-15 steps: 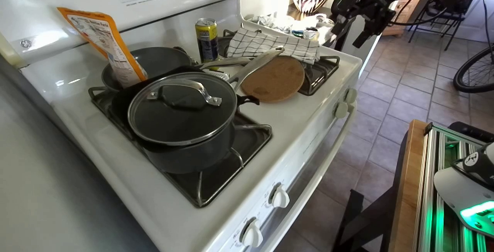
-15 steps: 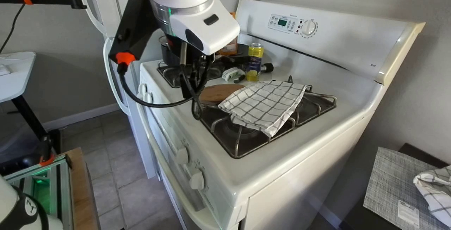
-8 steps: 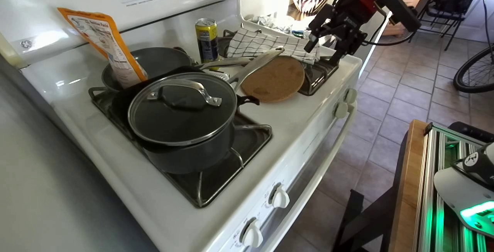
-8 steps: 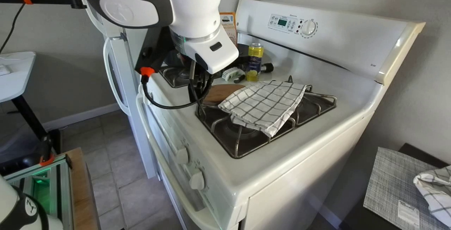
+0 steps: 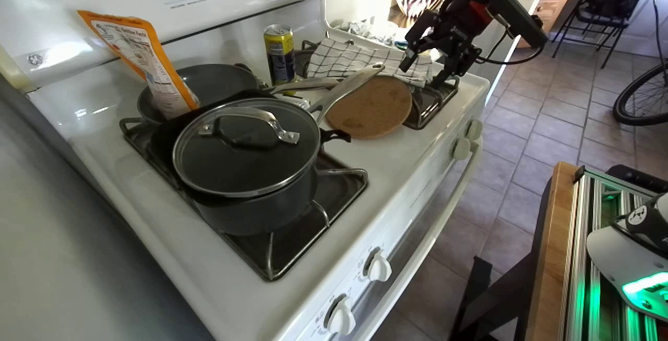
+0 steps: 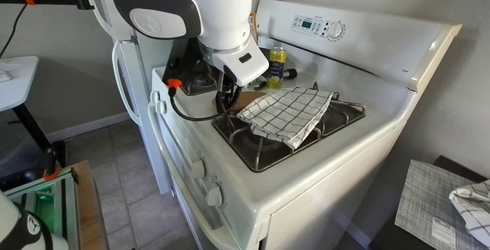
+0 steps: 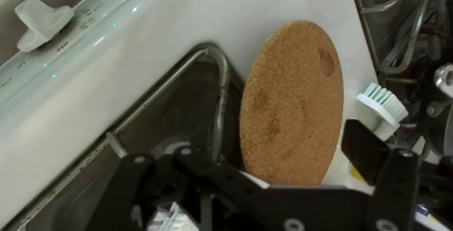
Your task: Put the wooden object on top of the towel
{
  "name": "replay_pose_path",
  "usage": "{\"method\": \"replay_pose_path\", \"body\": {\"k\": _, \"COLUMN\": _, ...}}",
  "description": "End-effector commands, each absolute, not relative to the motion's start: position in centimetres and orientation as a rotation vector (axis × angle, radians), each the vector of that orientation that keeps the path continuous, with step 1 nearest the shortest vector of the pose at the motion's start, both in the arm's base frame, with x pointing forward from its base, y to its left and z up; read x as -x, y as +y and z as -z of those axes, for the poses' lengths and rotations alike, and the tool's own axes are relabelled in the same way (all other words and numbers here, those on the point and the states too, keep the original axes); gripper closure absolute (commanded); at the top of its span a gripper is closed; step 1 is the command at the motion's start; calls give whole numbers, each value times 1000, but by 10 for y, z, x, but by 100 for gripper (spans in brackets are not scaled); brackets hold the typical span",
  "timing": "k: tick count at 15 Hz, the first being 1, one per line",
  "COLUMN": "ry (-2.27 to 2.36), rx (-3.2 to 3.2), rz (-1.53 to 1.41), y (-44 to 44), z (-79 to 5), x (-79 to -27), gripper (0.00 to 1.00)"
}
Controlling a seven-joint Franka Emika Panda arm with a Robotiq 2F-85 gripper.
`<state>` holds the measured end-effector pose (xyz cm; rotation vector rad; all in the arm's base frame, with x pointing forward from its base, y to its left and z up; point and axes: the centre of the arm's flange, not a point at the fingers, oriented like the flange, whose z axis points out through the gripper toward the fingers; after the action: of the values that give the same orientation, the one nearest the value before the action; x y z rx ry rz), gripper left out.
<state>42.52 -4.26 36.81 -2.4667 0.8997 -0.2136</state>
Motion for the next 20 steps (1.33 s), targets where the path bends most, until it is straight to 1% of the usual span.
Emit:
{"method": "replay_pose_path", "body": {"k": 1, "ry": 909, "rx": 2478, "rz": 255, "y": -48, "z": -355, "x": -434, "gripper": 7}}
{"method": "replay_pose_path", "body": {"k": 2, "ry": 913, "rx": 2480, "rz": 262, "y": -48, "z": -352, "x": -435, "gripper": 3}}
{"method": "replay_pose_path", "body": {"k": 5, "ry": 912, "rx": 2481, "rz": 281, "y": -49, "z": -345, "x": -438, "gripper": 0}}
{"method": "replay_pose_path", "body": {"k": 13, "ry": 922, "rx": 2405, "rz": 309, "y": -47, "z": -352, "x": -442, "gripper": 0}}
{"method": "replay_pose_path", "body": {"k": 20, "ry": 935, "rx": 2394, "rz": 269, "y": -33, "z": -341, "x": -447, "gripper": 0}}
